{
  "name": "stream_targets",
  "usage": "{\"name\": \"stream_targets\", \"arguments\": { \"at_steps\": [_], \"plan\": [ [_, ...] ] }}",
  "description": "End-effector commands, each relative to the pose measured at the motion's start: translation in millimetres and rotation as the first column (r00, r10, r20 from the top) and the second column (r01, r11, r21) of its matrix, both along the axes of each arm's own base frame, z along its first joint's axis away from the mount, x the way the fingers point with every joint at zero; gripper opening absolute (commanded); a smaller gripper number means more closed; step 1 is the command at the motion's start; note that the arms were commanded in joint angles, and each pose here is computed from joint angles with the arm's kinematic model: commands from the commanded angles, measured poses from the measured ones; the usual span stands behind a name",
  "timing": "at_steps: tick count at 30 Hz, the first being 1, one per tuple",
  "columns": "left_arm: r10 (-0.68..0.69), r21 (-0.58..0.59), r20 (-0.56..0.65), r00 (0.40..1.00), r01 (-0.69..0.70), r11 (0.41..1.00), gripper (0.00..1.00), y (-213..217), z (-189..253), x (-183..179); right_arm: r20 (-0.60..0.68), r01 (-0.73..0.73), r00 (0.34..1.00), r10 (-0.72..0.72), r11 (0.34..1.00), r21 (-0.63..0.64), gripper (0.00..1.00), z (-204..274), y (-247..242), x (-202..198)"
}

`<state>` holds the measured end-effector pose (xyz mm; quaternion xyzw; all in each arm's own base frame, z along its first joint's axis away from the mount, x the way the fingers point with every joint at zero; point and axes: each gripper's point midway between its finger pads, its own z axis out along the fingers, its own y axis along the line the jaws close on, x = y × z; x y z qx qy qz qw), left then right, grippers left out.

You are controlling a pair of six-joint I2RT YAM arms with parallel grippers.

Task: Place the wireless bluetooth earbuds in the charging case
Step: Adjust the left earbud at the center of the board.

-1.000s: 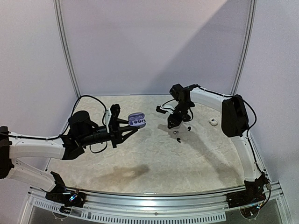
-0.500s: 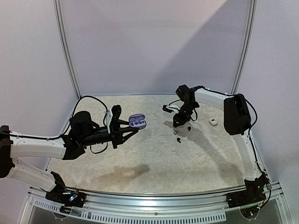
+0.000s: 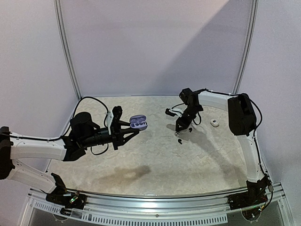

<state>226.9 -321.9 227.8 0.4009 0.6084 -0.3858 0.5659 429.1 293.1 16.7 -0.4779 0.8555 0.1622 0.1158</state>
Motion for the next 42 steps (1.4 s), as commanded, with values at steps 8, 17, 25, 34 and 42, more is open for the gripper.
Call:
{"name": "stream_targets", "arguments": {
  "at_steps": [8, 17, 25, 34, 42],
  "plan": [
    [-0.018, 0.005, 0.009, 1.000, 0.018, 1.000, 0.00, -5, 2, -4, -0.046, -0.020, 0.999, 0.021, 1.000, 0.015, 0.18, 19, -1, -21],
    [-0.020, 0.007, 0.008, 1.000, 0.020, 1.000, 0.00, -5, 2, -5, -0.073, -0.033, 0.997, 0.036, 0.999, 0.038, 0.23, 27, -1, -32],
    [-0.022, 0.010, 0.010, 1.000, 0.022, 1.000, 0.00, -5, 1, -5, -0.083, -0.033, 0.996, 0.037, 0.998, 0.052, 0.26, 27, 1, -33],
    [-0.024, 0.011, 0.013, 1.000, 0.024, 1.000, 0.00, -5, 1, -5, -0.079, -0.024, 0.997, 0.025, 1.000, 0.019, 0.29, 13, -1, -27],
    [-0.026, 0.015, 0.010, 1.000, 0.026, 1.000, 0.00, -5, -1, -6, -0.127, -0.038, 0.991, 0.037, 0.999, -0.002, 0.33, -4, -6, -38]
  ]
}}
